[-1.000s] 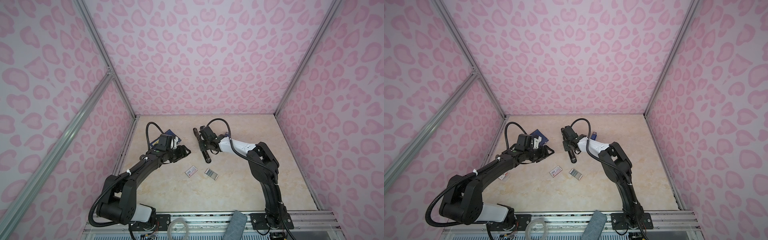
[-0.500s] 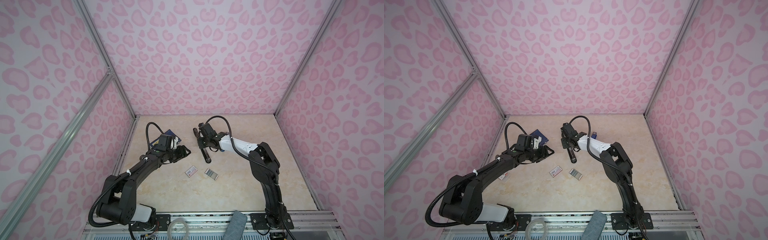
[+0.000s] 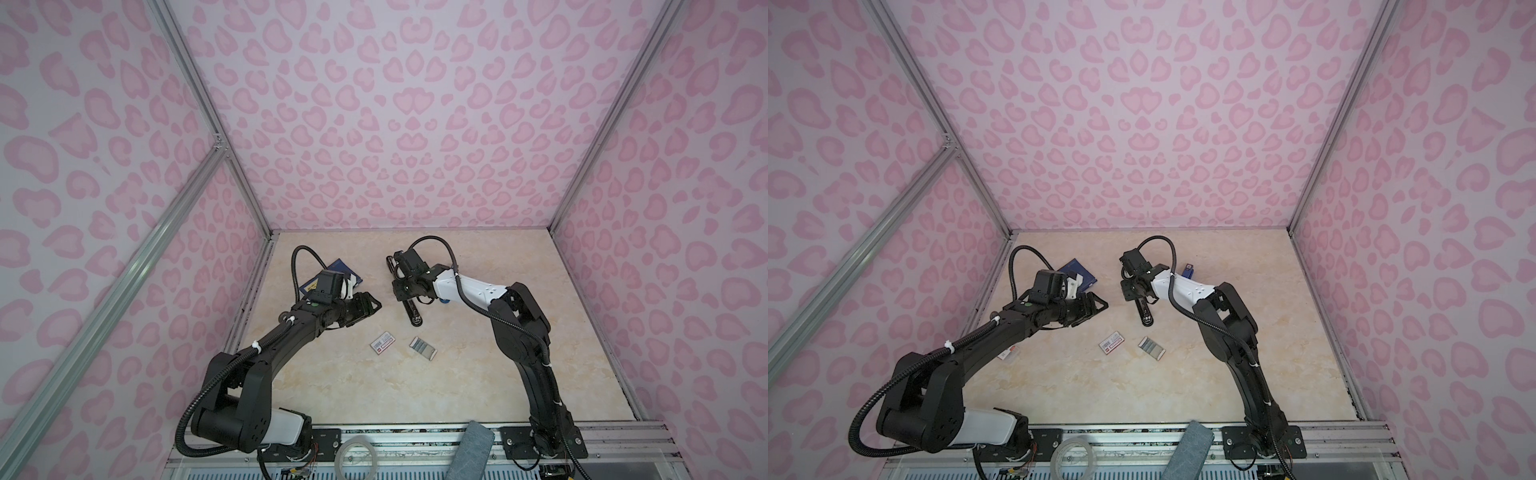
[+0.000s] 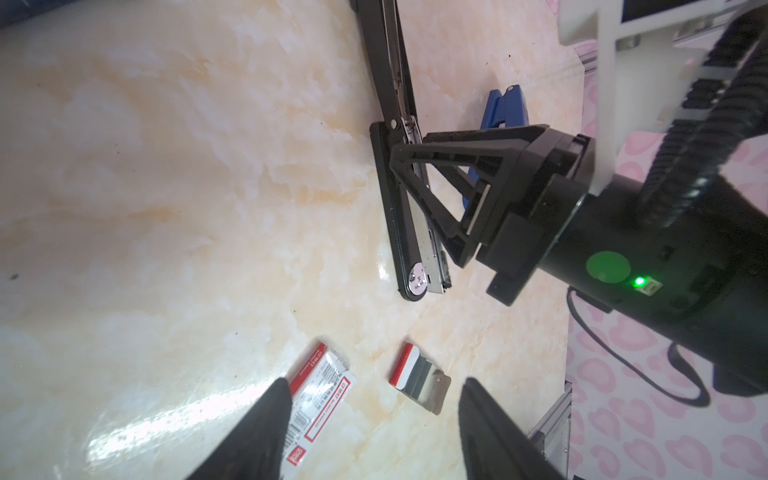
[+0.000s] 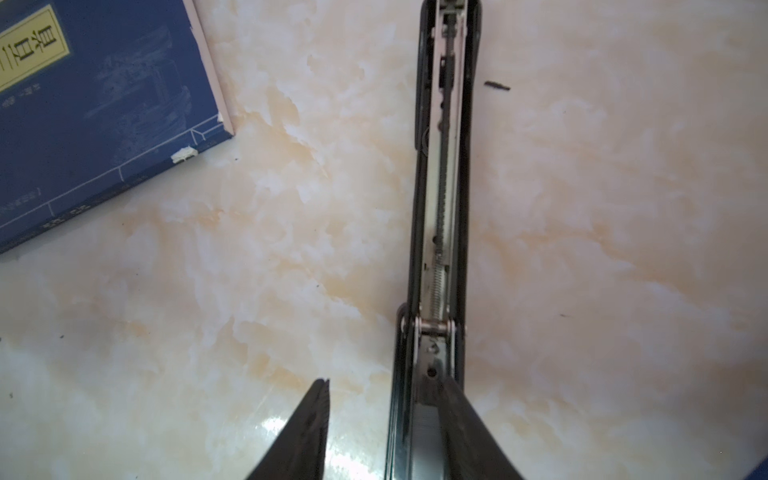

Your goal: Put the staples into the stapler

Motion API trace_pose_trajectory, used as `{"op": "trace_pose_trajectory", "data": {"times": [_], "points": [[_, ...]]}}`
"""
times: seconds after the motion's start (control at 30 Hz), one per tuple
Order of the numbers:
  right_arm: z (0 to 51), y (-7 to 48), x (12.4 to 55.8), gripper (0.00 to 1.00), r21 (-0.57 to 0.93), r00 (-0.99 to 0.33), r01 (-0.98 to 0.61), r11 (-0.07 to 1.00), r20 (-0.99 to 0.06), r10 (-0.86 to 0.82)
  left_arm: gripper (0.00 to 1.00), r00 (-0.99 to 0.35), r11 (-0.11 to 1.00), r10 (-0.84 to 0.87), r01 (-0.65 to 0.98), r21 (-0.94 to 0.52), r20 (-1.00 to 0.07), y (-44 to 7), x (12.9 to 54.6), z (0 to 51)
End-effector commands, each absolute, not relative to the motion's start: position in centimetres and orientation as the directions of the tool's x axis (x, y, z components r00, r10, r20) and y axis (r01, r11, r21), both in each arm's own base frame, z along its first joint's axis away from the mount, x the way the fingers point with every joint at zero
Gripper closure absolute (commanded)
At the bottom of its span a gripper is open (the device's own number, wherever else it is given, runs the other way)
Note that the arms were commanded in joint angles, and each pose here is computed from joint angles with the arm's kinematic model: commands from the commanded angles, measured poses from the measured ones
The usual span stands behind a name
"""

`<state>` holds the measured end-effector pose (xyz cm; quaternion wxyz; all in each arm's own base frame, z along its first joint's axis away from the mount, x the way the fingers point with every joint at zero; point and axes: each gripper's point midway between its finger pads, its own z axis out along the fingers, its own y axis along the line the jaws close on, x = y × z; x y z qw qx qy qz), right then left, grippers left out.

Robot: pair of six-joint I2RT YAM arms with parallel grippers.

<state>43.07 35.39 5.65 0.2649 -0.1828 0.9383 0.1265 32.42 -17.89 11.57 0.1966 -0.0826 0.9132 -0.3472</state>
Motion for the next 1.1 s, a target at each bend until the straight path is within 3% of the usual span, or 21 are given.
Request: {"op": "trace_pose_trajectory", "data": {"times": [0.0,0.63,1.07], "points": [[4.7,35.2,42.7,0.56,0.145,-0.807,-0.407,0.902,-0.519,-0.281,0.33,-0.902,0.732,-0.285,0.014,-0.681,-0.325,-18.2,32.7,12.2],[5.2,34.0,40.4,0.6,0.14,-0.816,-0.399,0.906,-0.504,-0.282,0.34,-0.905,0.728,-0.286,0.008,-0.686,-0.314,-18.4,32.9,11.9],[5.3,34.9,42.6,0.56,0.105,-0.805,-0.409,0.906,-0.51,-0.304,0.34,-0.904,0.727,-0.284,0.014,-0.686,-0.319,-18.4,32.8,12.2]]}}
